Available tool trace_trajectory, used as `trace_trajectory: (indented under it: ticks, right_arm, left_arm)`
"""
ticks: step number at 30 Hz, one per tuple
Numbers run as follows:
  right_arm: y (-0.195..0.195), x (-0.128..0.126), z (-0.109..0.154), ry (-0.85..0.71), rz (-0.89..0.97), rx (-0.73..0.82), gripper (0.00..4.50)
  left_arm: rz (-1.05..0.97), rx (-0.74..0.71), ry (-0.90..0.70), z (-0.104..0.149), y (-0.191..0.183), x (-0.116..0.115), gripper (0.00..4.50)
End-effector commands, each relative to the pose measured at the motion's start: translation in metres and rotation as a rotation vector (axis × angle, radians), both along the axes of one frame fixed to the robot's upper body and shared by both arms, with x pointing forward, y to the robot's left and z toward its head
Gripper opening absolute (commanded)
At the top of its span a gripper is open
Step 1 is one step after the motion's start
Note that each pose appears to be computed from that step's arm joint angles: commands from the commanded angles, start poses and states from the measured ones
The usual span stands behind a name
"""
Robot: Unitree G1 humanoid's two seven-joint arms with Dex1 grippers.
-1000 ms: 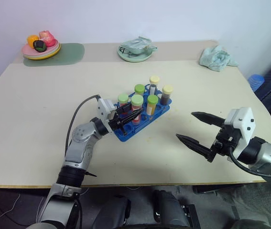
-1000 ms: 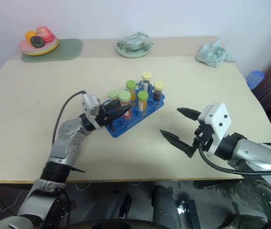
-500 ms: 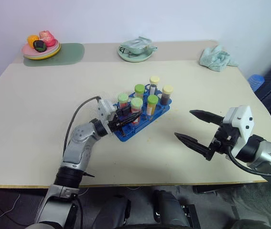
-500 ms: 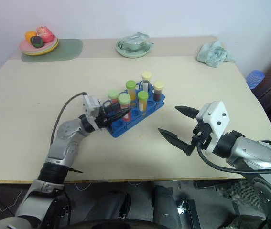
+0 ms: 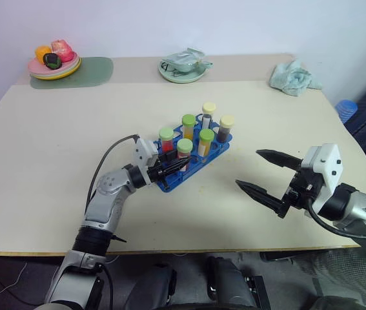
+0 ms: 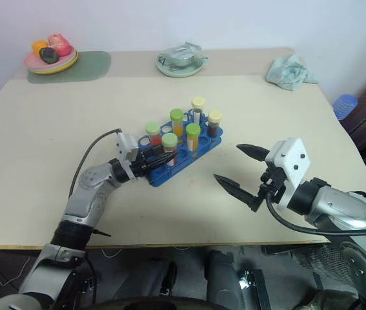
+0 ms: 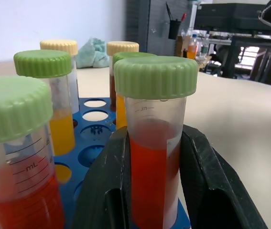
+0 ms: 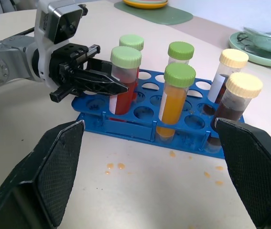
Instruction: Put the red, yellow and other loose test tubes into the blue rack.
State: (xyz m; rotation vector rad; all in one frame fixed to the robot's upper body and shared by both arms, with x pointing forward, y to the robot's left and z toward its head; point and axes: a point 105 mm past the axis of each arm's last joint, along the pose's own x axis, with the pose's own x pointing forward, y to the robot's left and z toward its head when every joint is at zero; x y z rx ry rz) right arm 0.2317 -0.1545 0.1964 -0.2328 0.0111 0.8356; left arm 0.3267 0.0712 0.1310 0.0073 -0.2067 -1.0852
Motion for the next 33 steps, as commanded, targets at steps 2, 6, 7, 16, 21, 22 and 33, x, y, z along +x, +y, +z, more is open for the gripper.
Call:
trace_trajectory:
  ticks: [2, 6, 7, 16, 21, 22, 33]
  right_arm:
    - [0.003, 0.0, 0.007, -0.039, 0.012, 0.012, 4.5]
    - [0.003, 0.0, 0.006, -0.035, 0.016, 0.013, 4.5]
    - [0.003, 0.0, 0.006, -0.033, 0.018, 0.013, 4.5]
    - [-0.011, -0.005, -0.007, 0.01, -0.013, 0.008, 4.5]
    - [-0.03, -0.01, -0.016, 0.027, -0.08, -0.016, 4.5]
    - [-0.034, -0.011, -0.017, 0.029, -0.094, -0.019, 4.5]
    - [-0.059, -0.018, -0.035, 0.041, -0.134, -0.063, 4.5]
  left_arm:
    - [-0.018, -0.026, -0.006, 0.004, 0.004, -0.005, 2.72]
    - [0.021, -0.028, -0.026, 0.006, 0.006, -0.007, 4.49]
    - [0.018, -0.022, -0.018, 0.005, 0.006, -0.009, 4.49]
    - [0.165, 0.031, -0.073, 0.003, 0.07, -0.031, 4.49]
    - [0.336, 0.183, -0.045, -0.014, 0.126, -0.046, 4.49]
    - [0.344, 0.198, -0.039, -0.015, 0.135, -0.05, 4.49]
    - [0.334, 0.248, 0.065, -0.023, 0.161, -0.081, 4.49]
